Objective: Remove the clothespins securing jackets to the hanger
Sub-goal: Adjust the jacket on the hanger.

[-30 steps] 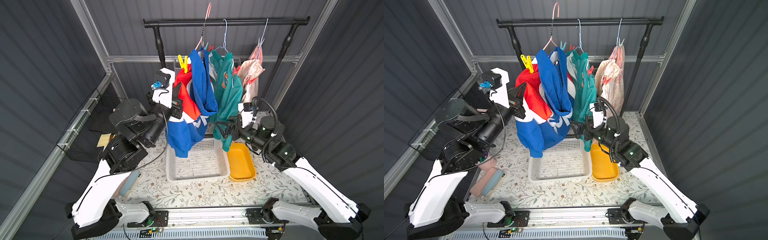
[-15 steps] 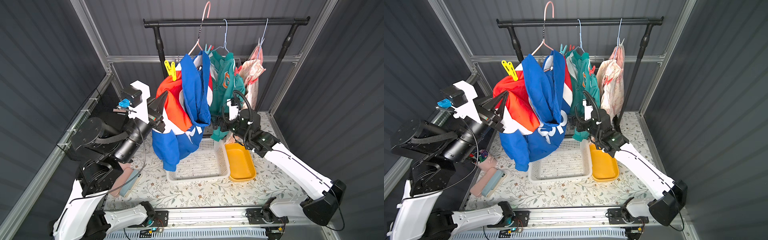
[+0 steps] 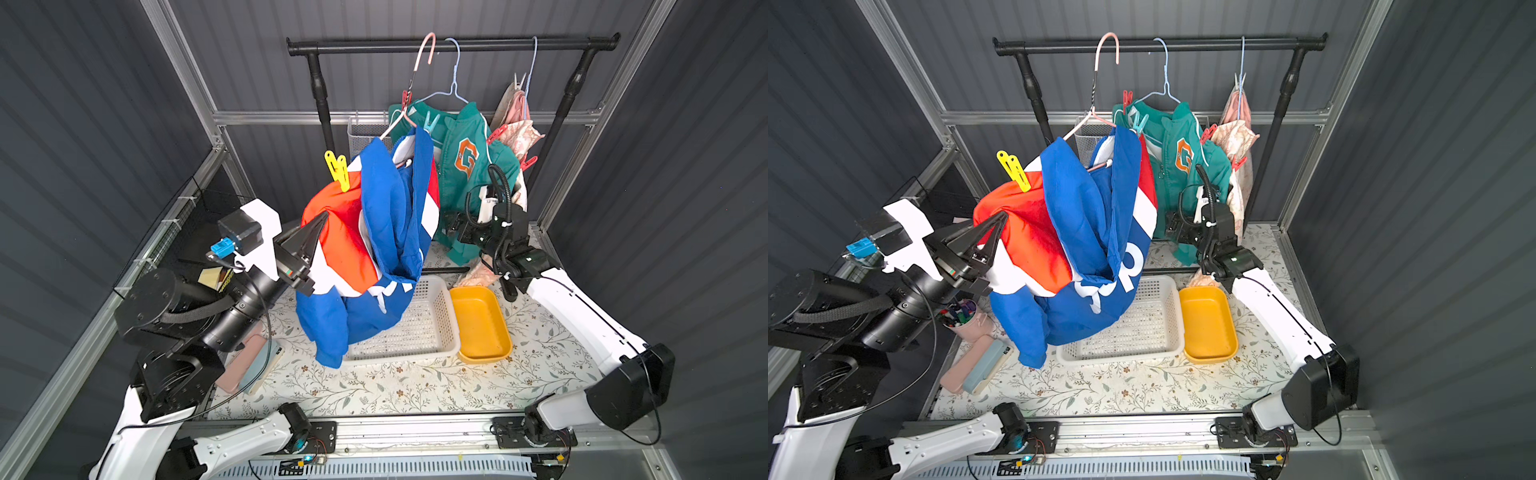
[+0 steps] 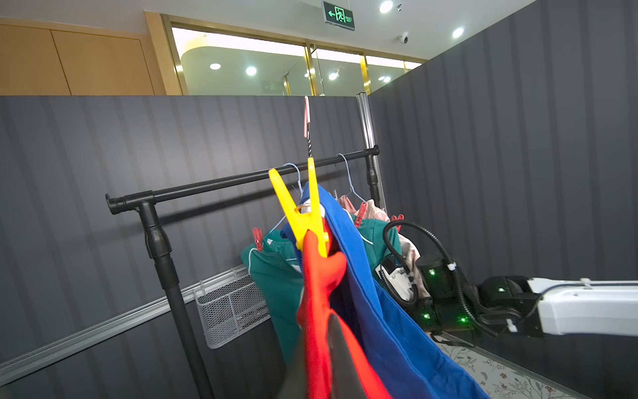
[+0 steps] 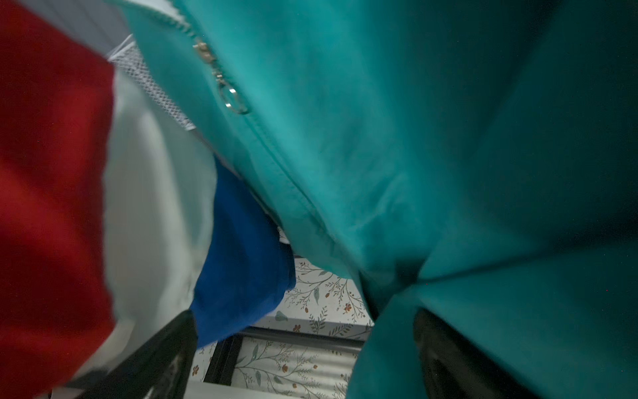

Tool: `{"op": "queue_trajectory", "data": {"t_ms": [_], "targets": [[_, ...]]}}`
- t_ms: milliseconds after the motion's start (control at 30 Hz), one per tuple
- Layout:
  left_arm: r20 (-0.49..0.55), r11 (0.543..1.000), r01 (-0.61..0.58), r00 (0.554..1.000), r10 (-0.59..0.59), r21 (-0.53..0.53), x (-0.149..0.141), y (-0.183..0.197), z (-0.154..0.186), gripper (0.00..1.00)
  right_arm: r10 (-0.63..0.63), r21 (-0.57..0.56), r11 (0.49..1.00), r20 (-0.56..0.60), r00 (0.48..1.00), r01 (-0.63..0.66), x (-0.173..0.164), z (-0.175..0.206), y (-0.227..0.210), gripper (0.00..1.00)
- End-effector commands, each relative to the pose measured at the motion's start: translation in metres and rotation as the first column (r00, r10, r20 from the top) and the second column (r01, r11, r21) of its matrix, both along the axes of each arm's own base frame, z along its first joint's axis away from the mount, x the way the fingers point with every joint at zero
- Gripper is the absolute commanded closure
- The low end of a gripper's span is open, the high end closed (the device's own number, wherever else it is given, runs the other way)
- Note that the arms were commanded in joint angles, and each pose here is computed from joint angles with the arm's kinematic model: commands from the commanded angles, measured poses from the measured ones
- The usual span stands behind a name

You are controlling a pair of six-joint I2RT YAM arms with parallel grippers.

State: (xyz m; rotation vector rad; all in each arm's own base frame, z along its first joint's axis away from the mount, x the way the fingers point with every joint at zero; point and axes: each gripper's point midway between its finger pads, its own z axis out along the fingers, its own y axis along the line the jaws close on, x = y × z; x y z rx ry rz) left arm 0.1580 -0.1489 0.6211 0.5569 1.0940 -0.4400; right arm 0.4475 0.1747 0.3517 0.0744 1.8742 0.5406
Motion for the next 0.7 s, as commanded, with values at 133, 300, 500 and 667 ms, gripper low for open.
{"op": "queue_trajectory", "data": {"t_ms": [133, 300, 500, 667], "targets": [[0.149, 0.987, 0.115, 0.984, -0.098, -0.110, -0.036, 0.012, 0.038, 1.00, 0.031, 0.063, 0.998, 0.003, 0.999, -0.032, 0.027, 0.006, 0.007, 0.01], [0.159, 0.985, 0.136, 0.980, -0.118, -0.105, -0.040, 0.011, 0.039, 1.00, 0.055, 0.085, 0.995, -0.002, 0.998, -0.055, 0.037, 0.005, 0.014, 0.01], [0.162, 0.983, 0.148, 0.978, -0.130, -0.106, -0.040, 0.008, 0.035, 1.00, 0.105, 0.097, 0.990, -0.004, 0.994, -0.104, 0.034, -0.001, 0.023, 0.01], [0.189, 0.980, 0.163, 0.972, -0.139, -0.118, -0.050, 0.016, 0.042, 1.00, 0.073, 0.107, 0.992, -0.018, 0.997, -0.071, 0.040, -0.009, 0.008, 0.01]]}}
